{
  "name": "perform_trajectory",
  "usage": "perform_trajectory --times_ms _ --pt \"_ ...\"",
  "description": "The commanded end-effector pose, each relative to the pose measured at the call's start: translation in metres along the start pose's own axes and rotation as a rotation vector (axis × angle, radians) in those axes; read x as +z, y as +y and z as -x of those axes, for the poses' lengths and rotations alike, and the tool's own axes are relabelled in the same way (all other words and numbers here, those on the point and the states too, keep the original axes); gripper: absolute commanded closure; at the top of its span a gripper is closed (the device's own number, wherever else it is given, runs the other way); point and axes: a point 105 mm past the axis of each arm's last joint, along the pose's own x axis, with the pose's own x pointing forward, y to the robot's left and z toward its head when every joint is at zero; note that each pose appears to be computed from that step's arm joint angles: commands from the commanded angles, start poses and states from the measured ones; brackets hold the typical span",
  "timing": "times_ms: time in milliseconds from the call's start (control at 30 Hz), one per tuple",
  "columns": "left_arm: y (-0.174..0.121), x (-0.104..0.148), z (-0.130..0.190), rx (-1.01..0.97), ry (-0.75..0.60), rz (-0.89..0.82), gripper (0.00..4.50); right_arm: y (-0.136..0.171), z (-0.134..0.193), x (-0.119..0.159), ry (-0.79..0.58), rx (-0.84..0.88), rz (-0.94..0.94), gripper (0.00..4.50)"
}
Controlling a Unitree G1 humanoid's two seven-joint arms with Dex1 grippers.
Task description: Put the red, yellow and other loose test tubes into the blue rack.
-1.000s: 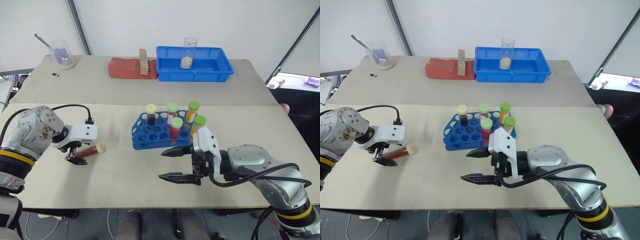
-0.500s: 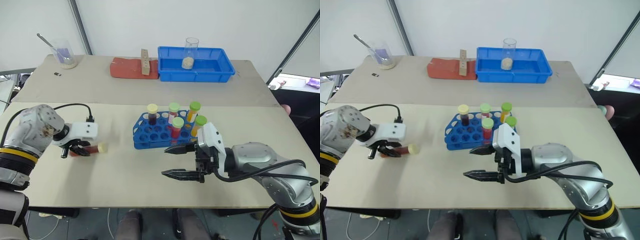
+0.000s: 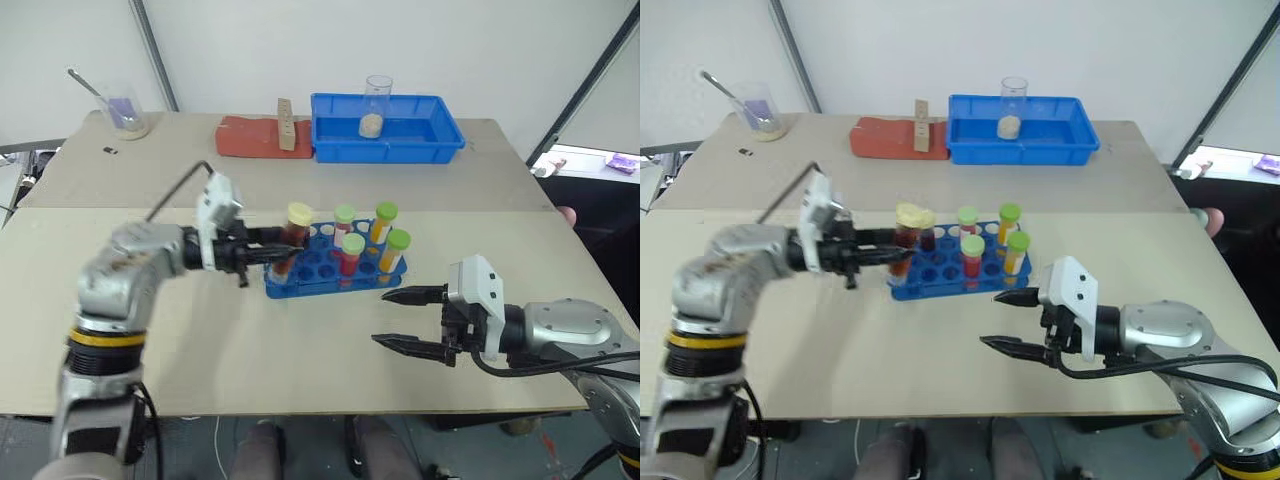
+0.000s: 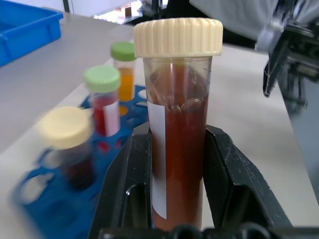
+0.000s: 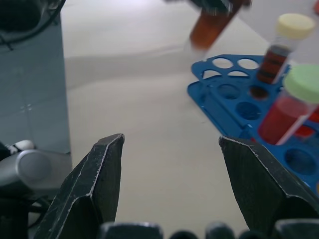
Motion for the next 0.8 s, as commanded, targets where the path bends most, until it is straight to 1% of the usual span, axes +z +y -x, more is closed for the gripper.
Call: perform_trajectory --times_ms 33,133,333,433,567,800 --pt "0.0 0.004 -0.012 0.062 -0.049 -0.125 3.58 -0.005 0.002 0.006 0.011 -0.057 0.026 1.08" --pt "0.002 -0.01 -0.023 0.077 -0.05 -0.144 3.58 -0.003 0.003 0.006 0.022 -0.06 0.009 1.08" --pt "0.007 -0.02 -0.036 0.101 -0.081 -0.141 3.58 -0.003 0.003 0.008 0.024 -0.079 0.003 1.08" --pt "0.01 -0.026 -0.036 0.115 -0.081 -0.133 3.58 -0.004 0.004 0.009 0.022 -0.09 -0.003 1.08" --pt "0.007 -0.035 -0.035 0.102 -0.065 -0.126 3.58 -0.003 0.004 0.009 0.023 -0.099 -0.011 1.08" --pt "0.013 -0.041 -0.03 0.158 -0.083 -0.126 3.58 -0.011 0.004 0.012 0.003 -0.151 0.001 1.08"
